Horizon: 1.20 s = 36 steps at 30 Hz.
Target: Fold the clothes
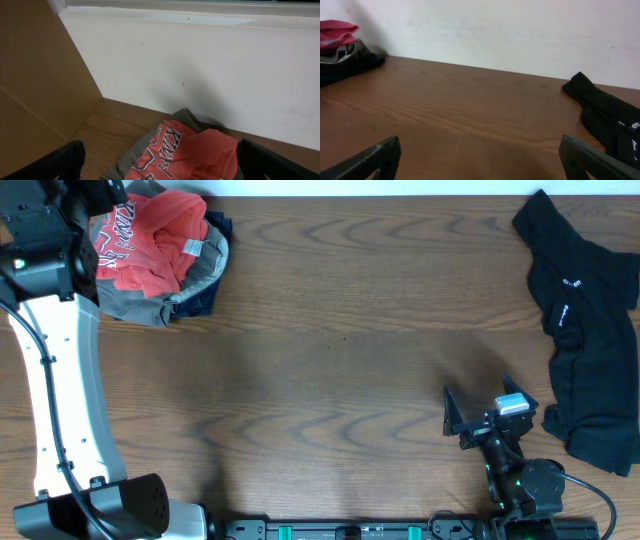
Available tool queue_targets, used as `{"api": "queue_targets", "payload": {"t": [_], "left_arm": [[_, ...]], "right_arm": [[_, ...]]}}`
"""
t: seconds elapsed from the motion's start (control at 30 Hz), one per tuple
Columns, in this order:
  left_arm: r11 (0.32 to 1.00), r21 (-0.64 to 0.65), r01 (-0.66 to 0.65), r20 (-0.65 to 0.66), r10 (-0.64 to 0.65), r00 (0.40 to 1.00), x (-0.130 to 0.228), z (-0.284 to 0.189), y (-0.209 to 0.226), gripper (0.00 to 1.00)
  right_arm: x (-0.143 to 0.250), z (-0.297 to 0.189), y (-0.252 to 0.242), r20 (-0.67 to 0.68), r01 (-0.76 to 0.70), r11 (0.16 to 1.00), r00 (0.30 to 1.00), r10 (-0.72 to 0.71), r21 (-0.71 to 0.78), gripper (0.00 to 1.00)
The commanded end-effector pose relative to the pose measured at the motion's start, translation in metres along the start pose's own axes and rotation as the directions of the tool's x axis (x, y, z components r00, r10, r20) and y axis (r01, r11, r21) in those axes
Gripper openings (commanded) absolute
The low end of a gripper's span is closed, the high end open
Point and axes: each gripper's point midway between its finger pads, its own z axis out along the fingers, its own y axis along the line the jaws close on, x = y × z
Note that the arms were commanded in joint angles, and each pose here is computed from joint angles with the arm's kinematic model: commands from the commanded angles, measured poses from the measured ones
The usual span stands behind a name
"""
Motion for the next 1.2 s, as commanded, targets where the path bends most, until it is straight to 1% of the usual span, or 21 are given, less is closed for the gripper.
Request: {"api": "queue_targets", "payload": {"t": [0.0,0.47,0.57,0.73,0.83,0.97,1.17], "left_arm": [[1.0,-0.009,0.008,-0.012,-0.008,1.0,0.004,0.004,0.002,0.98],[1.0,-0.015,0.008,-0.031,-0.008,0.999,0.009,0.001,0.006,0.98],[1.0,-0.009,0.002,-0.054,-0.003,0.999,0.015,-0.005,0.004,0.98],[1.0,0.013,-0.024,-0.076,0.025,0.997,0.03,-0.021,-0.013,0.98],[0.999,0.031,-0.037,-0.096,0.04,0.995,0.047,-0.041,-0.021,0.98],[0.994,0.093,-0.062,-0.141,0.075,0.987,0.087,-0.075,-0.037,0.98],[0.979,0.202,-0.032,-0.167,0.067,0.984,0.156,-0.123,-0.049,0.98]], "right_arm": [[0.0,0.0,-0.004,0.001,-0.018,1.0,1.0,0.017,0.014,0.99],[0.0,0.0,-0.003,0.001,-0.018,1.0,1.0,0.017,0.014,0.99],[0.0,0.0,-0.003,0.001,-0.018,1.0,1.0,0.017,0.014,0.99],[0.0,0.0,-0.004,0.001,-0.018,1.0,1.0,0.017,0.014,0.99],[0.0,0.0,-0.003,0.001,-0.018,1.0,1.0,0.017,0.014,0.99],[0.0,0.0,-0.003,0.001,-0.018,1.0,1.0,0.017,0.014,0.99],[0.0,0.0,-0.003,0.001,-0.018,1.0,1.0,0.017,0.014,0.99]]}}
